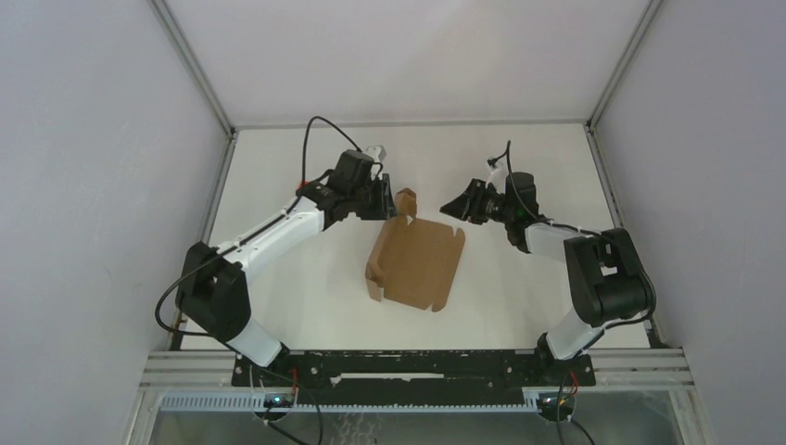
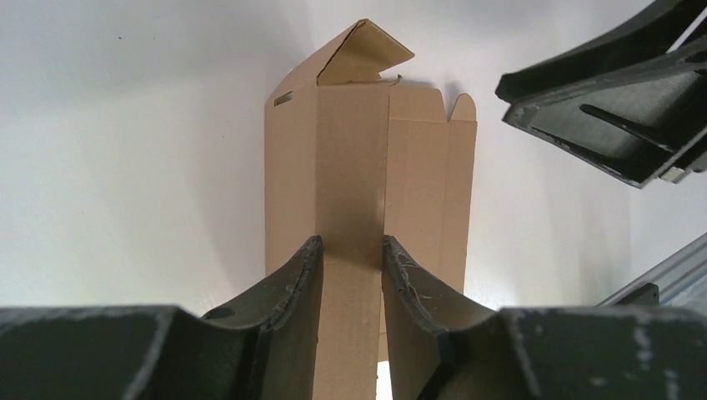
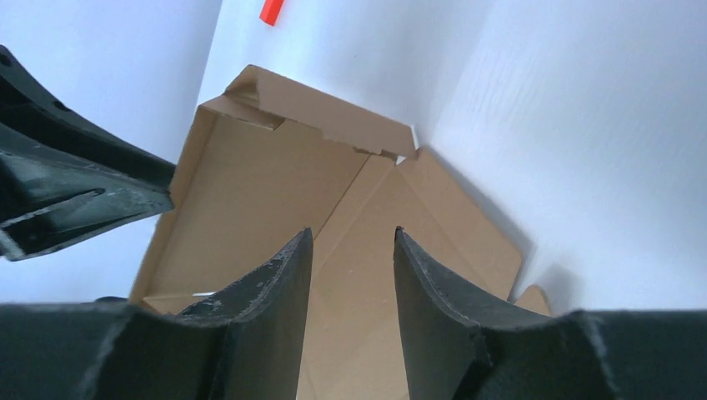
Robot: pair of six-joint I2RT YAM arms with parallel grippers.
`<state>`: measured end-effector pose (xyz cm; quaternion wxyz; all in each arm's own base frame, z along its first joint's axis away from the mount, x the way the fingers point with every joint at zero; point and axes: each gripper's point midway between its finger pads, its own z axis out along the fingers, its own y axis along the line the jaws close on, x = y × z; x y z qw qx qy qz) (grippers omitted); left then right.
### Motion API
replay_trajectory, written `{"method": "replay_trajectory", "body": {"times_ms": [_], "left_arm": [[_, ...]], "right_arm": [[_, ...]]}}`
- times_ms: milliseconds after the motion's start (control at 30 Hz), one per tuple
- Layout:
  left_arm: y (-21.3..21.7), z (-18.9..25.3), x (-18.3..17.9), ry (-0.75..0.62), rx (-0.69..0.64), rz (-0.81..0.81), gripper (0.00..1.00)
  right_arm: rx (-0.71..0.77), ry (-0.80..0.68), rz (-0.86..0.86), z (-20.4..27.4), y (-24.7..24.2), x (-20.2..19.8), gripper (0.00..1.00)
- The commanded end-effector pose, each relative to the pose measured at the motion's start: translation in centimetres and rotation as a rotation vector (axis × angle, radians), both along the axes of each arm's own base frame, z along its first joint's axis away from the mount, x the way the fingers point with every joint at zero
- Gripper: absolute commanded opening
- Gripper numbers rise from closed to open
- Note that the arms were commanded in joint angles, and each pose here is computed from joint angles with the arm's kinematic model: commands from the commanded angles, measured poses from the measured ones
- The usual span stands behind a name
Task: Fold the paper box
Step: Fold the paper box at the center of the board.
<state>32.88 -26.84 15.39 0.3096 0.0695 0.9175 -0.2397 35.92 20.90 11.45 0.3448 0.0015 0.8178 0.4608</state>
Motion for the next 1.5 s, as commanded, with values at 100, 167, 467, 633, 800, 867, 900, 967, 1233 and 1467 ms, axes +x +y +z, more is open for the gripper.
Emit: {"method": "replay_trajectory", "body": {"times_ms": [100, 167, 467, 633, 800, 867, 900, 967, 1233, 1467], "left_arm": [[0.8, -2.7, -1.3, 0.081, 0.139, -0.05, 0.35], [0.8, -2.9, -1.4, 0.088, 0.15, -0.055, 0.35], [1.1, -3.8, -1.7, 0.108, 0.209, -0.072, 0.35], [1.2, -4.2, -1.8, 0.116, 0.232, -0.083, 0.35], [1.3, -4.5, -1.9, 0.12, 0.25, -0.087, 0.34], [1.4, -4.5, -1.9, 0.118, 0.256, -0.089, 0.34], [1.4, -4.5, -1.9, 0.117, 0.26, -0.091, 0.34], [1.5, -4.6, -1.9, 0.119, 0.272, -0.091, 0.34], [1.4, -4.6, -1.8, 0.122, 0.287, -0.105, 0.34], [1.5, -4.9, -1.8, 0.132, 0.315, -0.11, 0.33]], "right_arm": [[-0.021, -0.258, 0.068, 1.3, 1.0, 3.6, 0.48], [-0.025, -0.295, 0.085, 1.1, 1.4, 4.1, 0.47], [-0.019, -0.351, 0.128, 1.2, 2.7, 6.5, 0.48], [-0.036, -0.368, 0.187, 1.3, 4.5, 6.7, 0.48], [-0.031, -0.367, 0.246, 0.8, 5.7, 6.0, 0.48], [-0.022, -0.358, 0.265, 0.4, 6.0, 5.7, 0.47], [-0.021, -0.349, 0.27, 0.1, 6.1, 5.6, 0.47], [-0.016, -0.342, 0.283, -0.2, 6.3, 5.3, 0.47], [-0.004, -0.328, 0.313, -0.9, 7.0, 4.9, 0.44], [0.039, -0.311, 0.292, -0.6, 6.0, 5.6, 0.45]]}}
